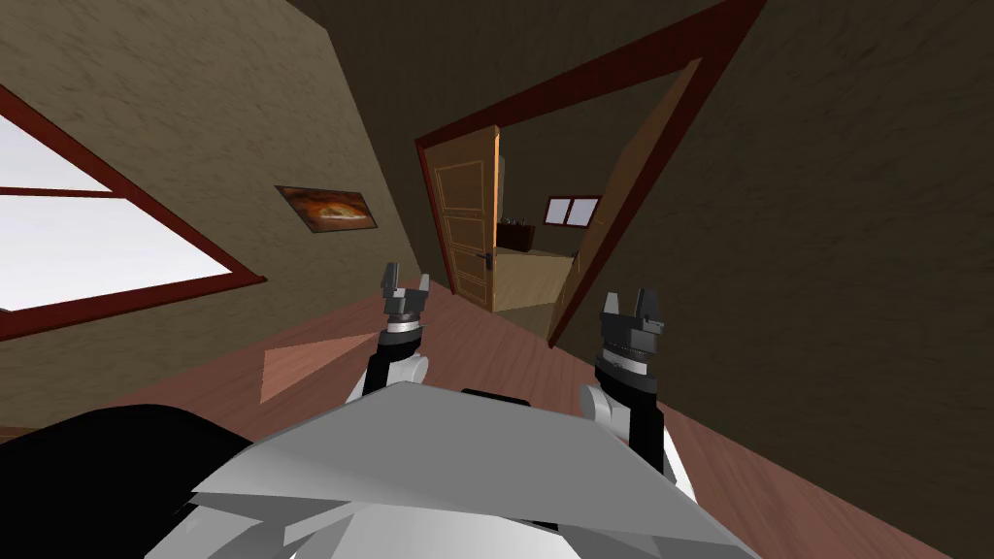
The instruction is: Push the door open
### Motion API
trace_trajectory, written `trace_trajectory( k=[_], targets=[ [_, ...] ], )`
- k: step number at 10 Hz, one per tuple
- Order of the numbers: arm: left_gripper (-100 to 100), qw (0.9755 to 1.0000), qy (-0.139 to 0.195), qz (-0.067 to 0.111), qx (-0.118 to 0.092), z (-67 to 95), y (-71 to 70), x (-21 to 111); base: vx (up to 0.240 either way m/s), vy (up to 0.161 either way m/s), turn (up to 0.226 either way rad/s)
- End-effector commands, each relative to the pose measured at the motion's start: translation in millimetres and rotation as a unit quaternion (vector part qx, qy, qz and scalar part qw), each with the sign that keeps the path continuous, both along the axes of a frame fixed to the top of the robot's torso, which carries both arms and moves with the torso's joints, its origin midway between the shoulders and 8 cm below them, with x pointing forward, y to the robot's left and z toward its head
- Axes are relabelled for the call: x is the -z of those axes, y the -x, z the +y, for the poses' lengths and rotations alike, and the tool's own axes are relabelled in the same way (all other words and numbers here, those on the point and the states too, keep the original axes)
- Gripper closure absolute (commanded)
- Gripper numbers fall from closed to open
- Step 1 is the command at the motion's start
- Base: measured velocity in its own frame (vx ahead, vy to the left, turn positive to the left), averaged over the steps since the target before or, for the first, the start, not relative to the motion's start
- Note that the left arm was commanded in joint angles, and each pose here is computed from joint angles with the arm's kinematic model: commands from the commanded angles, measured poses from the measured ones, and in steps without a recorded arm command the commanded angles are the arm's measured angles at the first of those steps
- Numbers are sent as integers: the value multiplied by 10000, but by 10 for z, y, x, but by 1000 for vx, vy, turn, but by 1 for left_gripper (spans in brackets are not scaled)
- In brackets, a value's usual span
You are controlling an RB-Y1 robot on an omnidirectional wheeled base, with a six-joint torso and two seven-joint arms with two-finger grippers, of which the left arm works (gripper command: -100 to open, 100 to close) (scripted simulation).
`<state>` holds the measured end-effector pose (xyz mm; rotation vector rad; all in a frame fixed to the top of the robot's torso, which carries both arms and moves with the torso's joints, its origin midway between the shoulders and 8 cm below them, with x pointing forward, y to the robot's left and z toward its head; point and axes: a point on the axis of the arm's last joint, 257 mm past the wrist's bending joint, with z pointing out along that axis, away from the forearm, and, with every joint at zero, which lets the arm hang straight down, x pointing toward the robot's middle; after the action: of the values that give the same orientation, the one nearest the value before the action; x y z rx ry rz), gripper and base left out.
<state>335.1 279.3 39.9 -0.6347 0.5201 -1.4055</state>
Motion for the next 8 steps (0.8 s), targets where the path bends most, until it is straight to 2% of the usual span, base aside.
trace_trajectory(
  k=[1,8],
  targets=[
    [-100,9999,-11,95,53,-19,-99,93,60,25,-39],
    [-100,9984,-45,509,254,-104,-521,498,107,59,-31]
  ],
)
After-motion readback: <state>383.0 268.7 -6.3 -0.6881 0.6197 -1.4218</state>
